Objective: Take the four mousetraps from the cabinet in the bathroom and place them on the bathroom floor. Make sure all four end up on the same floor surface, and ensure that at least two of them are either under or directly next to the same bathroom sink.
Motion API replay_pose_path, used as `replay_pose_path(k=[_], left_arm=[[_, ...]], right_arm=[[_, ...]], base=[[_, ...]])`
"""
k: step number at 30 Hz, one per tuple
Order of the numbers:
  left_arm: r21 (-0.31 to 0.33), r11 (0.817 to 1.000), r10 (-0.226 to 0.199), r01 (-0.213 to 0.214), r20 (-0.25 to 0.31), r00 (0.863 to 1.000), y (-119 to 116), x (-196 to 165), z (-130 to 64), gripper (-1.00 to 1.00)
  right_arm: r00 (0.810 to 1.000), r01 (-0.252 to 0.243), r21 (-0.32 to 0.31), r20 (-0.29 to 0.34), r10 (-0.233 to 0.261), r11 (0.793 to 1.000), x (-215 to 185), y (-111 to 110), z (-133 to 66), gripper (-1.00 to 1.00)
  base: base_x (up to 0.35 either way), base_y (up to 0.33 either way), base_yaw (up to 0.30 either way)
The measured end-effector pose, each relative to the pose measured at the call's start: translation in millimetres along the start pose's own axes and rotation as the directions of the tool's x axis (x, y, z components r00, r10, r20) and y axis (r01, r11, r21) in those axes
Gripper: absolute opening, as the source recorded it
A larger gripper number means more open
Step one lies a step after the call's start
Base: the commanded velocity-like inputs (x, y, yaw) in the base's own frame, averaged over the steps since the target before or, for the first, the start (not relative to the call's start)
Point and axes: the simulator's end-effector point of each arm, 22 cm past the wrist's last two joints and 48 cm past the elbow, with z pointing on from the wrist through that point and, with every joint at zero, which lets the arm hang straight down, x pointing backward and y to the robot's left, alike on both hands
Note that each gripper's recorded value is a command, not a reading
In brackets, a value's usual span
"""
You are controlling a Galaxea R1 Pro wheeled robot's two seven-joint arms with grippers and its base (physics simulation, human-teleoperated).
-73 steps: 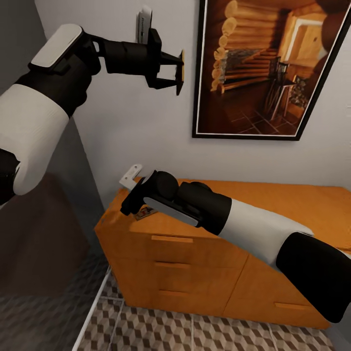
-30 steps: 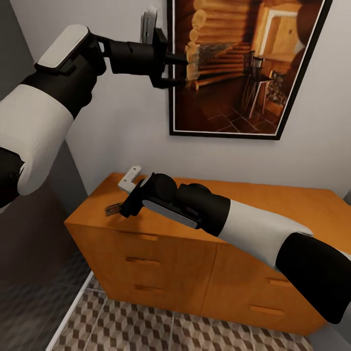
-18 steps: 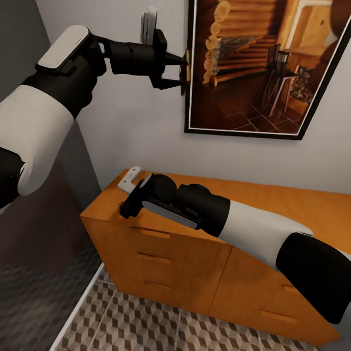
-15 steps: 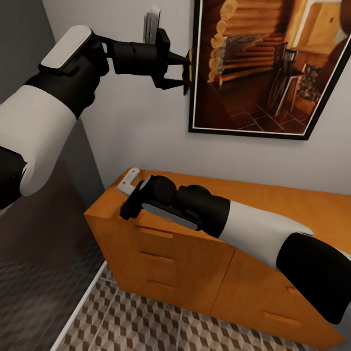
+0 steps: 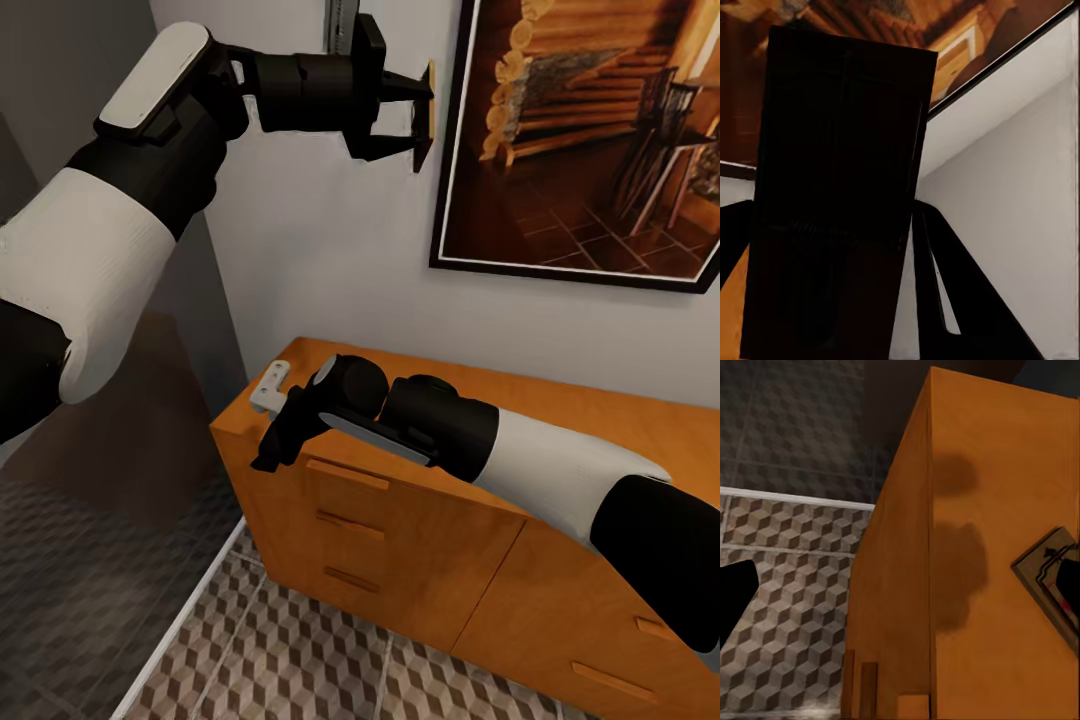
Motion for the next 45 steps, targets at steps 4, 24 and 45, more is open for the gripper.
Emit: replay_pose_path(k=[4,24,45], left_arm=[[0.017,1.0,0.005,-0.005,-0.021,1.0,-7,10,10.0,-1.0],[0.166,0.986,-0.003,0.01,-0.042,0.999,-49,18,11.4,-1.0],[0.167,0.986,-0.007,0.014,-0.046,0.999,-48,21,13.4,-1.0]], right_arm=[[1.0,0.016,-0.006,-0.006,-0.016,1.0,3,0,0.8,1.0],[0.992,0.122,0.077,-0.053,-0.118,0.99,14,-44,-16.9,1.0],[0.985,0.157,0.031,-0.081,-0.154,0.987,33,-59,-32.8,1.0]], base=[[0.075,-0.061,0.051],[0.122,-0.038,0.002],[0.086,-0.015,0.0]])
